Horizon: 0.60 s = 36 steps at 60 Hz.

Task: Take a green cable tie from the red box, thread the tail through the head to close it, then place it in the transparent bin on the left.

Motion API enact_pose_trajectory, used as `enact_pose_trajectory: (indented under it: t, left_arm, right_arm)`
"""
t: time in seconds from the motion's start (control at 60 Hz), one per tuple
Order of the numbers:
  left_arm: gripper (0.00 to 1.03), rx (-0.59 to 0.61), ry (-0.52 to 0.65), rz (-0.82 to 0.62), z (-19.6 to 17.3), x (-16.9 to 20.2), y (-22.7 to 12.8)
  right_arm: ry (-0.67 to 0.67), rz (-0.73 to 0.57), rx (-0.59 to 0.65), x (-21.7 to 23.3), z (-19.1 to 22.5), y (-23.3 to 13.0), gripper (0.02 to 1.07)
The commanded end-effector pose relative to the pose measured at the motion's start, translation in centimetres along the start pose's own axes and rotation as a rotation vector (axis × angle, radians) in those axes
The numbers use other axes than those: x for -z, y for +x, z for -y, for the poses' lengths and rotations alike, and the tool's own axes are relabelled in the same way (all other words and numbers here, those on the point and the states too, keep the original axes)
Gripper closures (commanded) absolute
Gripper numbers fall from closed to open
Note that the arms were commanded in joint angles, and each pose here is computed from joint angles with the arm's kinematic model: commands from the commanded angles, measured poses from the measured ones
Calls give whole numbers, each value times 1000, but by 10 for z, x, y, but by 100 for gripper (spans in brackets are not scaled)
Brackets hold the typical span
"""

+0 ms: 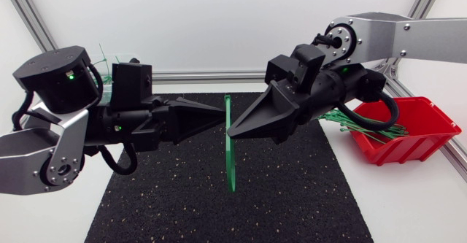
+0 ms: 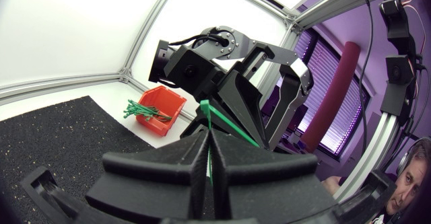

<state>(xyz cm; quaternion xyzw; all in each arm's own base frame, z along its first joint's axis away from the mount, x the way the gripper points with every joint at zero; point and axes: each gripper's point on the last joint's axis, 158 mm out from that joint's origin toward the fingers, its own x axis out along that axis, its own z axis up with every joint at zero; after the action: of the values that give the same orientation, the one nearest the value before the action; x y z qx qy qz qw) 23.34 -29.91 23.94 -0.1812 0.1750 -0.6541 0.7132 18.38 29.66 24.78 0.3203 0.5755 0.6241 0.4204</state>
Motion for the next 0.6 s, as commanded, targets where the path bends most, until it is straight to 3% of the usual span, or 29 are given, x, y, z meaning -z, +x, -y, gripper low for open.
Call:
enact_pose_trajectory:
  t: [0.0, 0.583]
  left_arm:
    - [100, 9, 1, -7, 3, 5, 2]
    - [100, -6, 69, 11, 8, 4, 0]
  right_arm:
    - [-12, 11, 0, -8, 1, -3, 102]
    - [28, 7, -24, -9, -6, -1, 102]
